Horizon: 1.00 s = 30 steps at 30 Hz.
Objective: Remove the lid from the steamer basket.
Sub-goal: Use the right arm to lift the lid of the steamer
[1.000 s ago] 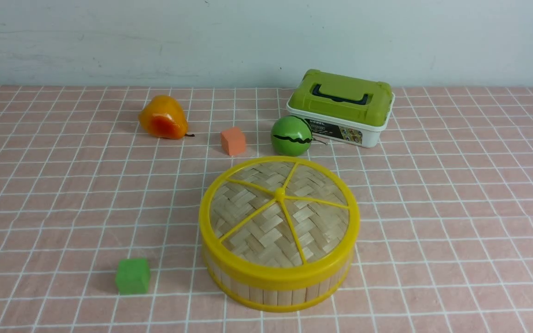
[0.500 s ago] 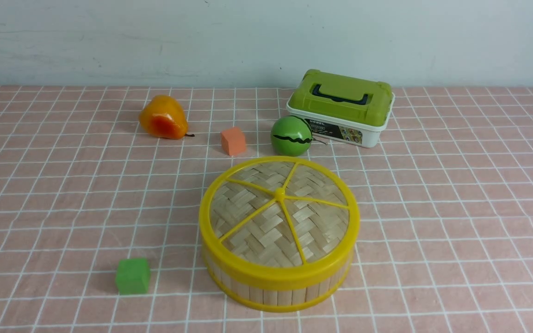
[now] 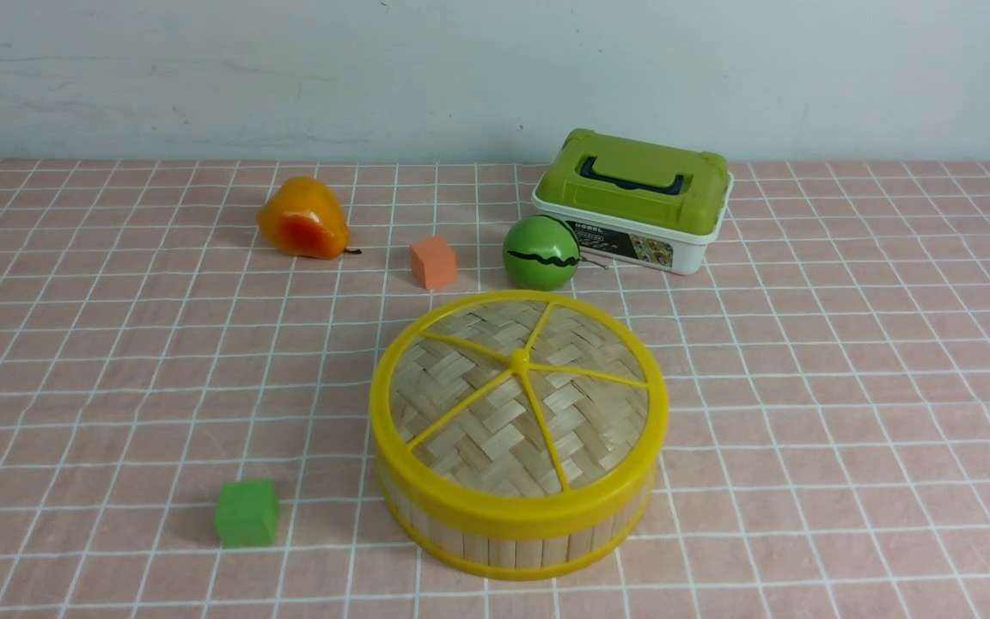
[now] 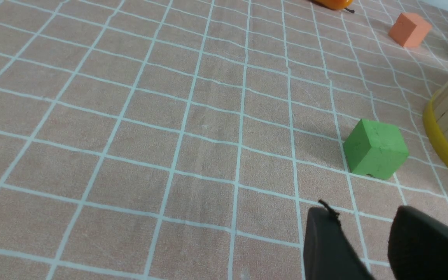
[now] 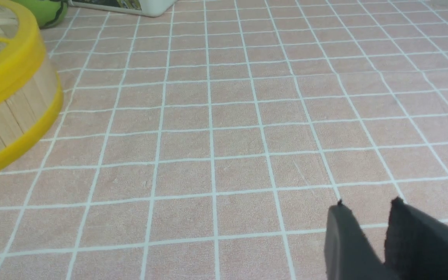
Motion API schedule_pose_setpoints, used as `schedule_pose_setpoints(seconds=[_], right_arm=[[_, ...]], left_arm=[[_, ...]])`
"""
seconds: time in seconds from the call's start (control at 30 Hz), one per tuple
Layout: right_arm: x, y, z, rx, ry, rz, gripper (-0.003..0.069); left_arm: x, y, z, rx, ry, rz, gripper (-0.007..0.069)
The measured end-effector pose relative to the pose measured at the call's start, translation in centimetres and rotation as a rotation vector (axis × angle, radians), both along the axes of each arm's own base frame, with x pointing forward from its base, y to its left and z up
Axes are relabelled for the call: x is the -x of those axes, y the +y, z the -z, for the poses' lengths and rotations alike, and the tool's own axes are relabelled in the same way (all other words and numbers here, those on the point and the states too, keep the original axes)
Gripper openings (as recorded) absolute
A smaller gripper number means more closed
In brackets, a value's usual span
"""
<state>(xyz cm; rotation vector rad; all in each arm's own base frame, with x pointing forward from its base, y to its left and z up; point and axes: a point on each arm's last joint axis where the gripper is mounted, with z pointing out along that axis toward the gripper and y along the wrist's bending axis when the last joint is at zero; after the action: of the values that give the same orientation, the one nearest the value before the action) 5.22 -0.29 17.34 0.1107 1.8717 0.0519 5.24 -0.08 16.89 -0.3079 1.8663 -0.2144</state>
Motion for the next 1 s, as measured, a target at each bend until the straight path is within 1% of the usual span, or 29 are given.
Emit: schedule_pose_setpoints(seconds=[0.17, 0.2, 0.23, 0.27, 0.3, 0.37, 0.43, 0.5, 0.53, 0.57, 0.6, 0.87, 0.97, 1.0], right_arm=[[0.0, 0.0, 0.0, -0.015, -0.002, 0.000, 0.0150], [0.0, 0.1, 0.0, -0.050, -0.005, 0.001, 0.0151], [0.0, 0.3, -0.1, -0.121, -0.010, 0.005, 0.0151], [0.0, 0.4, -0.1, -0.191, -0.014, 0.008, 0.0151], [-0.1, 0.7, -0.1, -0.309, -0.017, 0.017, 0.0152], [-0.1, 1.2, -0.2, -0.607, -0.013, 0.041, 0.0154], [-0.1, 1.6, -0.4, -0.866, 0.001, 0.067, 0.0155], [-0.1, 1.9, -0.6, -1.054, 0.010, 0.080, 0.0158], [-0.1, 1.9, -0.6, -1.065, 0.011, 0.081, 0.0158], [-0.1, 2.0, -0.7, -1.113, 0.010, 0.083, 0.0160], [-0.1, 2.0, -0.7, -1.120, 0.007, 0.083, 0.0161], [-0.1, 1.9, -0.9, -1.094, -0.016, 0.075, 0.0168], [-0.1, 1.9, -0.9, -1.035, -0.023, 0.058, 0.0168], [-0.1, 2.0, -1.0, -0.985, -0.025, 0.040, 0.0163]], left_arm=[[0.0, 0.0, 0.0, 0.000, -0.001, 0.000, 0.0239], [0.0, 0.0, 0.0, 0.000, -0.001, 0.000, 0.0239], [0.0, 0.0, 0.0, 0.000, -0.002, 0.000, 0.0239], [0.0, 0.0, 0.0, 0.000, -0.003, 0.000, 0.0239], [0.0, 0.0, 0.0, 0.000, -0.004, 0.000, 0.0239], [0.0, 0.0, -0.1, 0.000, -0.007, -0.001, 0.0239], [0.0, 0.0, -0.1, 0.000, -0.007, -0.001, 0.0239], [0.0, 0.0, -0.1, 0.000, -0.007, -0.001, 0.0239], [0.0, 0.0, -0.1, 0.000, -0.007, -0.001, 0.0239], [0.0, 0.0, -0.1, 0.001, -0.007, -0.001, 0.0239], [0.0, 0.0, -0.1, 0.002, -0.008, -0.001, 0.0239], [0.0, 0.0, -0.1, 0.002, -0.008, -0.001, 0.0239], [0.0, 0.0, -0.1, 0.002, -0.008, -0.001, 0.0239], [0.0, 0.0, -0.1, 0.003, -0.008, 0.000, 0.0239]])
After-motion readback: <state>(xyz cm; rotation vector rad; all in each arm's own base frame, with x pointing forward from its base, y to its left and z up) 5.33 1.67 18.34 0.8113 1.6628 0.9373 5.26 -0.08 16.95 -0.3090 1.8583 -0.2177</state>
